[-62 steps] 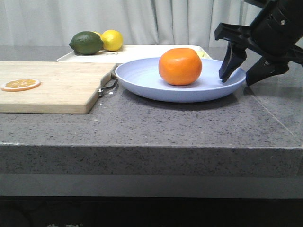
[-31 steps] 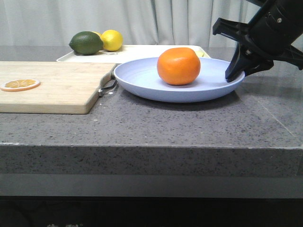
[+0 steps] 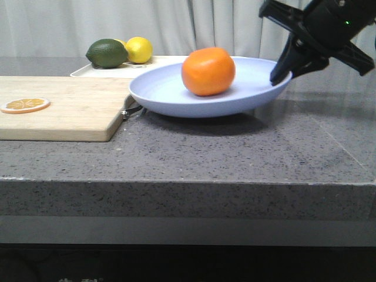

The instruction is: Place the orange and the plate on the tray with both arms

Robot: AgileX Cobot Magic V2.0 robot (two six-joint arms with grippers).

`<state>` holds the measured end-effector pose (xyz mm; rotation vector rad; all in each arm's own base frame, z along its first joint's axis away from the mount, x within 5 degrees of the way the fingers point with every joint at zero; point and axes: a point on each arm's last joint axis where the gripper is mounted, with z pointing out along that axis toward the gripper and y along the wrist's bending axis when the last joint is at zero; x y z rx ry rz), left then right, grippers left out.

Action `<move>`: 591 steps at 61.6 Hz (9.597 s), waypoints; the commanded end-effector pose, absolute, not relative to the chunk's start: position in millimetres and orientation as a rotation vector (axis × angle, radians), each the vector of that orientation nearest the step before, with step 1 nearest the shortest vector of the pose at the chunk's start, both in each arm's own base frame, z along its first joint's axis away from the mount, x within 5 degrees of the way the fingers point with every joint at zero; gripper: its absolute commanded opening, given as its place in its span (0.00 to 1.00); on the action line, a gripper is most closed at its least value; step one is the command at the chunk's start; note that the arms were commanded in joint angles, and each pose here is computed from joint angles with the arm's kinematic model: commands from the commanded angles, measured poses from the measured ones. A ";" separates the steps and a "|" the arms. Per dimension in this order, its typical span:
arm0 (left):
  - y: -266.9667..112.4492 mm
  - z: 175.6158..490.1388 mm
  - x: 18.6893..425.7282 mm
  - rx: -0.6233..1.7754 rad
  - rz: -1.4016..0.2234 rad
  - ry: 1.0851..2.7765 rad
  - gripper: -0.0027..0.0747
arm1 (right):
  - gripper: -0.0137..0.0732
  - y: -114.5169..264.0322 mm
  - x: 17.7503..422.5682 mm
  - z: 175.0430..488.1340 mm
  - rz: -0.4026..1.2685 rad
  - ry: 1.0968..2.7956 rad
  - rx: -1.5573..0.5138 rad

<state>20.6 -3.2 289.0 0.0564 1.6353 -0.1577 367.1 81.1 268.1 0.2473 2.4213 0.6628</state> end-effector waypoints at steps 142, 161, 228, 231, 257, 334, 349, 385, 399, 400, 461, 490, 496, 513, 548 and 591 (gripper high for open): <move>-2.9 302.3 18.5 0.041 -0.175 1.498 0.01 | 0.46 103.4 557.5 311.2 0.913 1.980 0.402; -2.9 302.3 18.5 0.041 -0.175 1.498 0.01 | 0.69 102.2 549.1 332.2 0.919 1.961 0.380; -2.9 302.5 18.5 0.041 -0.175 1.496 0.01 | 0.08 57.9 375.2 512.3 0.226 2.146 -0.124; -2.9 302.5 18.5 0.041 -0.175 1.496 0.01 | 0.08 56.6 365.1 520.4 0.222 2.129 -0.132; -2.9 302.5 18.5 0.041 -0.175 1.496 0.01 | 0.08 44.9 275.1 513.9 0.146 2.220 -0.276; -2.9 302.5 18.5 0.041 -0.175 1.496 0.01 | 0.08 9.5 45.6 306.9 0.100 1.531 -0.162; -2.9 302.5 18.5 0.041 -0.175 1.496 0.01 | 0.08 9.5 45.6 306.9 0.100 1.531 -0.162; -2.9 302.5 18.5 0.041 -0.175 1.496 0.01 | 0.08 9.5 45.6 306.8 0.100 1.532 -0.162; -3.0 301.1 19.1 0.041 -0.175 1.500 0.01 | 0.08 9.5 45.6 306.8 0.100 1.532 -0.162; -3.1 300.3 19.6 0.041 -0.175 1.501 0.01 | 0.08 9.5 45.6 306.8 0.100 1.532 -0.162; -2.6 207.4 54.5 -0.060 -0.135 1.524 0.01 | 0.08 9.5 45.6 306.8 0.100 1.532 -0.162; -2.6 207.4 54.5 -0.060 -0.135 1.524 0.01 | 0.08 9.5 45.6 306.8 0.100 1.532 -0.162; -2.6 207.4 54.5 -0.060 -0.135 1.524 0.01 | 0.08 9.5 45.6 306.8 0.100 1.532 -0.162; -2.6 207.4 54.5 -0.060 -0.135 1.524 0.01 | 0.08 9.5 45.9 305.9 0.099 1.534 -0.163; -2.6 207.4 54.5 -0.060 -0.135 1.524 0.01 | 0.08 -1.4 52.5 214.4 -0.054 1.540 0.005; -2.6 207.4 54.5 -0.060 -0.135 1.524 0.01 | 0.08 -1.7 55.0 197.7 -0.054 1.575 0.008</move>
